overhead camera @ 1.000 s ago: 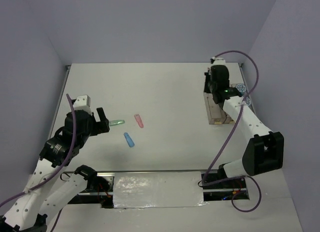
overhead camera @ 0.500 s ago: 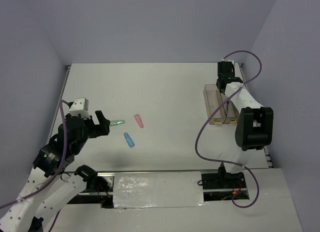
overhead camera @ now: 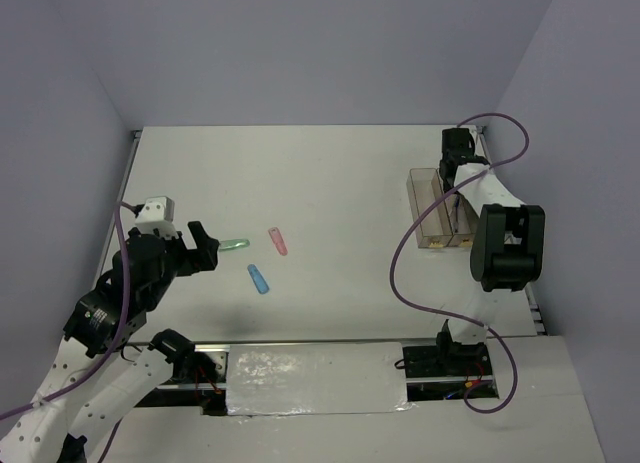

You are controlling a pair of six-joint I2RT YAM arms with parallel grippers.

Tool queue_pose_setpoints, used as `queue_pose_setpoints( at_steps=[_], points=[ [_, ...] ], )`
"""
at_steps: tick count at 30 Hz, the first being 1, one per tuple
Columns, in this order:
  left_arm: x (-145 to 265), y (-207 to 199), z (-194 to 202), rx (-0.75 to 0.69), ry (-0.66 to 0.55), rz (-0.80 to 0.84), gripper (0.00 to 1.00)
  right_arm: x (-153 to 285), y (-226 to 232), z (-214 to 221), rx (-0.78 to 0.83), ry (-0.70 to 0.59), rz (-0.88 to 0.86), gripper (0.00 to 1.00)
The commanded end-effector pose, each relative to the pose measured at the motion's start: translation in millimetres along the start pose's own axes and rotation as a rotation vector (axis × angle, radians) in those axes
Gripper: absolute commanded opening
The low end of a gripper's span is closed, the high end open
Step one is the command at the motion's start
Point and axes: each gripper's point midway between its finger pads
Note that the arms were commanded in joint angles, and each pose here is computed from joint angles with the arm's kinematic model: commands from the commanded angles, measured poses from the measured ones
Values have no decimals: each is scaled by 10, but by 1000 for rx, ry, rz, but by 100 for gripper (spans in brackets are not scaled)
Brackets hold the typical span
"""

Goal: Sort the stationery into containers
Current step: Place the pen in the storage box, then pick up the stationery from the center of the board.

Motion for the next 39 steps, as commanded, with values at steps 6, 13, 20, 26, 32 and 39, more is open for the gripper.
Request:
queue_pose_setpoints(
  at_steps=[6, 13, 20, 26, 32, 39],
  points=[
    [21, -17, -136, -9, -50, 14, 99, 198, 42, -170, -76, -32, -49, 48],
    [-1, 45, -119, -4, -36, -28, 99, 1406, 1046, -296, -70, -124, -538, 100],
    [-5, 282, -77, 45, -12, -160, 99, 2655, 2214, 749, -40, -87, -1023, 100],
    [-25, 295, -72, 43, -8, -162, 99, 2707, 3127, 1815, 221, 92, -942, 100],
    [-47, 278, -61, 38, 1, -155, 99, 2758, 3727, 2034, 302, 123, -887, 100],
    [-46, 258, -66, 34, -2, -142, 99, 2634, 3921, 2236, 415, 92, -794, 96]
  ],
)
Point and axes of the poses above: each gripper's point midway between its finger pads, its own x axis back along the fingers, its own y axis along the line the jaws close on, z = x × y, and after that the axes turned 15 degrees about -x, right-handed
